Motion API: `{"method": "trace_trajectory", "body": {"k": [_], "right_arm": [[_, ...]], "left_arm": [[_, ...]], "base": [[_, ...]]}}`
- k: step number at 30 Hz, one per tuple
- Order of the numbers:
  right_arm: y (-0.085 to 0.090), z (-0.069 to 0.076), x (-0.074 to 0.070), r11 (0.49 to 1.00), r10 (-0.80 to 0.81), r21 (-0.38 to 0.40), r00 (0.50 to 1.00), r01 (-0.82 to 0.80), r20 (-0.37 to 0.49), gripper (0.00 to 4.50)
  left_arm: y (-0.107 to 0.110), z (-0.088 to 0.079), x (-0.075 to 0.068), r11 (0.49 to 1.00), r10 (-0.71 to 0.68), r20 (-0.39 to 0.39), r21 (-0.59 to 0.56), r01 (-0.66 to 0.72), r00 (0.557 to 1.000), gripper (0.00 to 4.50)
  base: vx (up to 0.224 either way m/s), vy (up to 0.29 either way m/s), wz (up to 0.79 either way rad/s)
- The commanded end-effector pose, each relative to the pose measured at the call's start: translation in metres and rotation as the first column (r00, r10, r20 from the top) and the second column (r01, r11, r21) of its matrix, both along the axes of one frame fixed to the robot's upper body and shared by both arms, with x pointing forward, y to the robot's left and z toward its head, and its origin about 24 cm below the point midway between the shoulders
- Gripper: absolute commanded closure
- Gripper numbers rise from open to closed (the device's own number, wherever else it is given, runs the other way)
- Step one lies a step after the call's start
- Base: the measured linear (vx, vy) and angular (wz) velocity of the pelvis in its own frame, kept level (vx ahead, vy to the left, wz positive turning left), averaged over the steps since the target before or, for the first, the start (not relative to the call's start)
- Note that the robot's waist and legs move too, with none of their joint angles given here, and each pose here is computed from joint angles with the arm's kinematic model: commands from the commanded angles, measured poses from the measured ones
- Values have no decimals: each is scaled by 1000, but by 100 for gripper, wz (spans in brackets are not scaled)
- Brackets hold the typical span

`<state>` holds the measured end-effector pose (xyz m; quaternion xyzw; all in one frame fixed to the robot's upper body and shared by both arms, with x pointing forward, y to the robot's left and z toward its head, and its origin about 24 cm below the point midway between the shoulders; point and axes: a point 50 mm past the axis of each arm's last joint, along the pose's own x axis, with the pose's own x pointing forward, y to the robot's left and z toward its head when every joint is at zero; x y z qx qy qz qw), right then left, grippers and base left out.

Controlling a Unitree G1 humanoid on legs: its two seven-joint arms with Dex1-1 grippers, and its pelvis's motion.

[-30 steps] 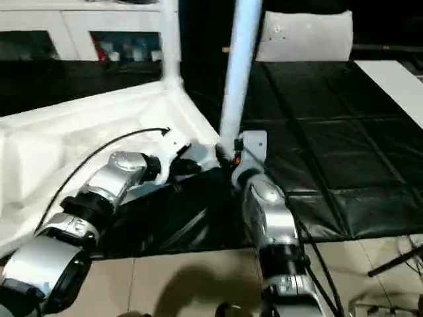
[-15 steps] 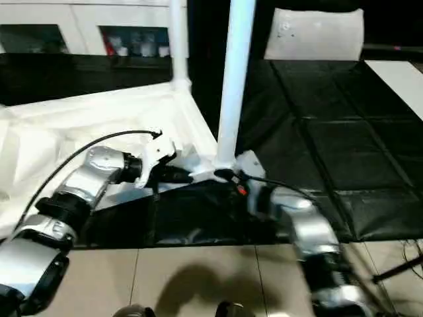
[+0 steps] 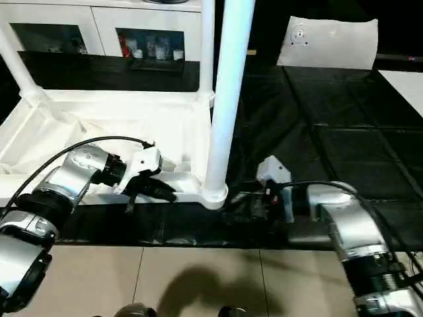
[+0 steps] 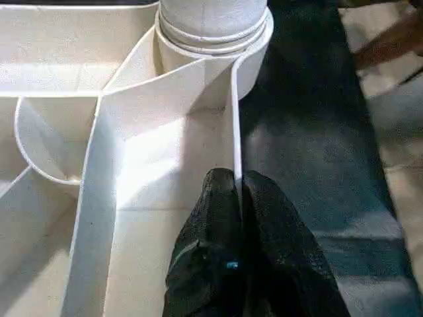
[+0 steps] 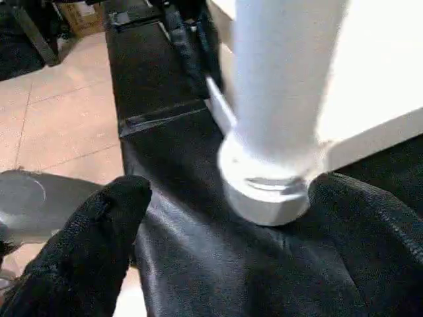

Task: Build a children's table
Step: Rotate leg to tighten

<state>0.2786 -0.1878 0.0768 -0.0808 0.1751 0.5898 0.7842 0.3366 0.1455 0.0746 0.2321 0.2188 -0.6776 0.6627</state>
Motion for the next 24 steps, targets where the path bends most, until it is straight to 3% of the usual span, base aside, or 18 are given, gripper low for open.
{"method": "trace_trajectory", "body": {"k": [1,4,13,24], "right_arm": [[-2,9,4,1000,-8,17,999,7,35,3],[7,9,3,998,24,54,999,-26,23,3],[25,3,11,989,70,129,998,-68,-8,74],[31,1,16,986,107,131,994,-103,-21,157]], "left_arm": [[-6,2,-5,994,-109,-18,3,109,994,450],[-8,0,-7,989,-145,-27,8,146,989,450],[-16,2,-11,978,-210,-15,6,210,978,450],[-17,2,-13,972,-235,-17,9,235,972,450]], "base": [[0,0,0],[0,0,0],[0,0,0],[0,0,0]]}}
